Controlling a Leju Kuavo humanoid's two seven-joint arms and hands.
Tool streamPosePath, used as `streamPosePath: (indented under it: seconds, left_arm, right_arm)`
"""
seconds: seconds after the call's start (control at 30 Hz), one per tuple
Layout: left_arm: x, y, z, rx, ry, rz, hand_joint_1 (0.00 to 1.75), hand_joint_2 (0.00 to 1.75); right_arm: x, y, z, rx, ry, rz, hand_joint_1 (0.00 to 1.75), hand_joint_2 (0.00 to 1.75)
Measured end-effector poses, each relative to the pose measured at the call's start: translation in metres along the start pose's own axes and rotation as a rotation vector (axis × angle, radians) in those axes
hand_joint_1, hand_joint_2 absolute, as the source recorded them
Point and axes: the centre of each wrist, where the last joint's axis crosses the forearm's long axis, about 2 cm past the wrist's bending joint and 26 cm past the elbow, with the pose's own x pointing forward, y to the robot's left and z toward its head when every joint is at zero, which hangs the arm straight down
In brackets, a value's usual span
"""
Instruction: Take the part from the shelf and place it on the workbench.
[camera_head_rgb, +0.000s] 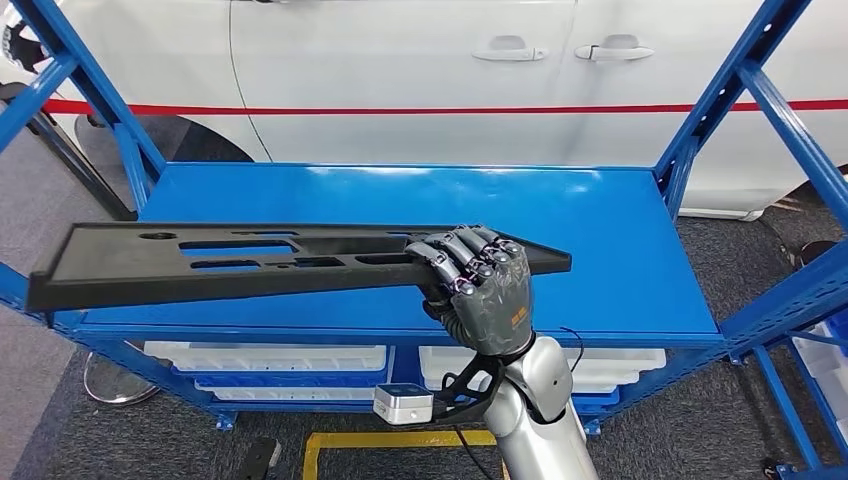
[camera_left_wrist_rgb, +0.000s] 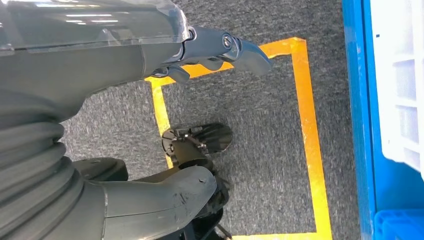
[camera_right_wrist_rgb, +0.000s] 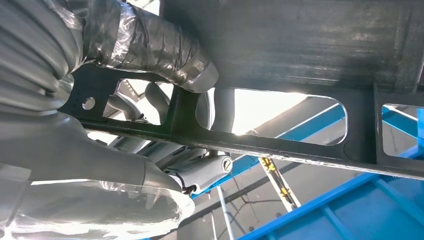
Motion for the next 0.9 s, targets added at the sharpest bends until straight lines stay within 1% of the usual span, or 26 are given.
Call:
streamPosePath:
  seconds: [0.9]
  left_arm:
    - [0.0078,-0.0035,-0.0031,-0.020,-0.003,-0.023,0.00,1.75]
  right_arm:
    - [0.0008,-0.0026,-0.0018,0.008,-0.020,0.031,1.75,1.75]
